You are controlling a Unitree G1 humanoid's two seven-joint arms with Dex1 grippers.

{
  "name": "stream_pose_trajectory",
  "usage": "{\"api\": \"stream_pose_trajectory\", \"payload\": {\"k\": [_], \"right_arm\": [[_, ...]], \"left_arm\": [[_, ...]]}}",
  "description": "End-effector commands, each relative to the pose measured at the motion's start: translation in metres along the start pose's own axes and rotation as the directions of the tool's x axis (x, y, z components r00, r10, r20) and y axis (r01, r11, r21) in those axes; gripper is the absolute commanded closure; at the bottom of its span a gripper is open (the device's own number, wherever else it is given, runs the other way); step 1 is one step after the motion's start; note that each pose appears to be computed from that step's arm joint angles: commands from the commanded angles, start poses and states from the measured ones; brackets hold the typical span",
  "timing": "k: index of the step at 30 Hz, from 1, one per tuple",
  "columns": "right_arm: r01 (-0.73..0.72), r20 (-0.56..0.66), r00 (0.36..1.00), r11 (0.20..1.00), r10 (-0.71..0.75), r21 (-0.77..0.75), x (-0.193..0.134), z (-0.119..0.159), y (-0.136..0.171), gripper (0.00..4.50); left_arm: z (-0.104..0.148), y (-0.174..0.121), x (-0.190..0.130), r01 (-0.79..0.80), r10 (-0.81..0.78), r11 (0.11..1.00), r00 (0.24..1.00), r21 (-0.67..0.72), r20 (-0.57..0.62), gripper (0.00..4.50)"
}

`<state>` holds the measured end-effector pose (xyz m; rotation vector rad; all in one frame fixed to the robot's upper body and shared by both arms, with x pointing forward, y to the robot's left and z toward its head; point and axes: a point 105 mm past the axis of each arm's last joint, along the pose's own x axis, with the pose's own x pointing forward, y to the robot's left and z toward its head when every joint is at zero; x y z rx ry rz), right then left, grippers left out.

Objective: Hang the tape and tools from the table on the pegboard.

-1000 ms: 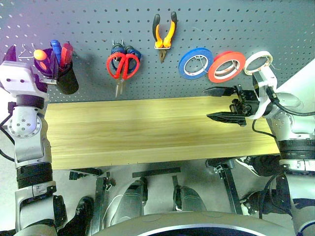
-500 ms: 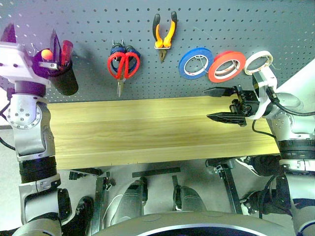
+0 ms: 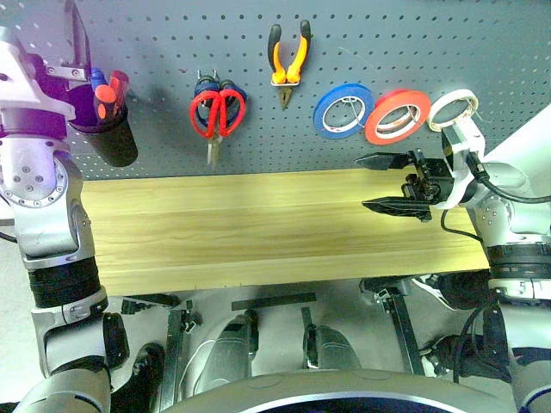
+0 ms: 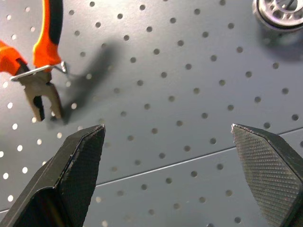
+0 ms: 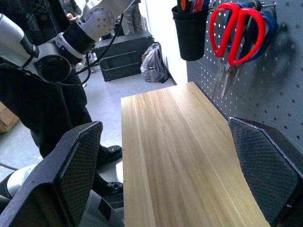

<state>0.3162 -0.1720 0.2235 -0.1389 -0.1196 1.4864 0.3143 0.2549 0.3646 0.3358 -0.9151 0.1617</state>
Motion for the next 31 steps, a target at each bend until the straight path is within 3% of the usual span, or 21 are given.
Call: {"api": "stream_pose_trajectory", "payload": {"k": [1, 9, 19, 25, 27, 29, 31], "right_arm": [[0.009, 0.028, 1.0, 0.999, -0.008, -0.054, -0.005, 0.014, 0.0, 0.0], [0.033, 0.032, 0.999, 0.998, -0.031, -0.058, -0.008, 0.014, -0.001, 0.0], [0.062, 0.031, 0.998, 0.996, -0.06, -0.057, -0.014, 0.012, 0.0, 0.0], [0.074, 0.017, 0.997, 0.996, -0.073, -0.057, -0.017, 0.008, 0.0, 0.0], [0.077, 0.017, 0.997, 0.996, -0.076, -0.056, -0.017, 0.006, 0.001, 0.0], [0.084, 0.023, 0.996, 0.995, -0.083, -0.054, -0.018, 0.006, 0.001, 0.0], [0.085, 0.023, 0.996, 0.995, -0.084, -0.054, -0.017, 0.004, 0.001, 0.0]], "left_arm": [[0.024, -0.036, 0.004, 0.16, -0.15, 0.977, 0.986, -0.143, 0.077, 0.03], [0.022, -0.09, -0.011, 0.329, -0.332, 0.865, 0.941, -0.38, 0.059, 0.03], [0.005, -0.128, -0.054, 0.5, -0.573, 0.717, 0.82, -0.486, 0.0, 0.03], [-0.028, -0.13, -0.102, 0.489, -0.722, 0.56, 0.685, -0.669, -0.103, 0.03], [-0.04, -0.131, -0.12, 0.347, -0.761, 0.445, 0.632, -0.825, -0.144, 0.03], [-0.044, -0.131, -0.131, 0.276, -0.788, 0.368, 0.6, -0.888, -0.14, 0.03], [-0.045, -0.131, -0.135, 0.28, -0.803, 0.35, 0.581, -0.894, -0.132, 0.03]]}}
